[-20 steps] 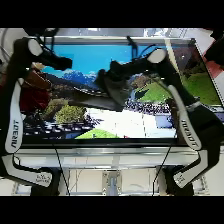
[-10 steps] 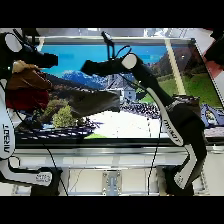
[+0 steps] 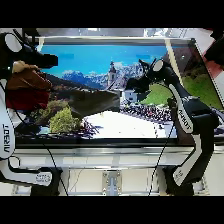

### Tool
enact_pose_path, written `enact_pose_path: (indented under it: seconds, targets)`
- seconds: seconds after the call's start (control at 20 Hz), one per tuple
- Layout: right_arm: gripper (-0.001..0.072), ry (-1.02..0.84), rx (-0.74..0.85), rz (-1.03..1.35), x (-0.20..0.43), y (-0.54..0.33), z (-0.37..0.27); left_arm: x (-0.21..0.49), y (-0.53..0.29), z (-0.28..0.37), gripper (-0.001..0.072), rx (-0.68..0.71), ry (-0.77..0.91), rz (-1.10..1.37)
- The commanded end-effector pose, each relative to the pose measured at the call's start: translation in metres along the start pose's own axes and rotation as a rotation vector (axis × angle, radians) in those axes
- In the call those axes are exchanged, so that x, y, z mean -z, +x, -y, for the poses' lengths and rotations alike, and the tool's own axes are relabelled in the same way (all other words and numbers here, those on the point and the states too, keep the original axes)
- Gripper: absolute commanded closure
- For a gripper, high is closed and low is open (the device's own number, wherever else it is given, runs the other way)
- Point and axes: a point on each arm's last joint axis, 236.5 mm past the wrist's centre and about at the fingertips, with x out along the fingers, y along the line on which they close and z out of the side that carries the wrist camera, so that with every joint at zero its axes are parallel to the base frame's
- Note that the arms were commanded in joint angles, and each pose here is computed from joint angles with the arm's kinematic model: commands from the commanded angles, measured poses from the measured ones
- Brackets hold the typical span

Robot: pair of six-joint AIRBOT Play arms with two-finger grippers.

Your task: Fold the shirts.

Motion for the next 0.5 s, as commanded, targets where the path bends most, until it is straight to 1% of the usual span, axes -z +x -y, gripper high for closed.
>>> enact_pose_path:
  seconds: [0.0, 0.2, 0.25, 0.4, 0.45]
  targets:
    - [0.0092, 0.098, -0.195, -0.001, 0.002, 0.026, -0.002, 0.001, 0.003, 0.0, 0.0698, 0.001, -0.001, -0.007]
    - [0.0094, 0.174, -0.384, 0.058, -0.018, 0.047, -0.027, 0.002, 0.003, -0.001, 0.0698, 0.0, -0.001, -0.008]
    - [0.0094, 0.193, -0.402, 0.045, -0.016, 0.055, -0.029, 0.002, 0.003, -0.001, 0.0698, 0.0, -0.001, -0.008]
    - [0.0098, 0.188, -0.391, 0.024, -0.009, 0.074, -0.035, 0.002, 0.003, -0.001, 0.0698, 0.0, 0.0, -0.008]
    - [0.0169, 0.183, -0.381, 0.024, -0.007, 0.078, -0.038, 0.002, 0.003, -0.001, 0.0698, 0.0, -0.001, -0.008]
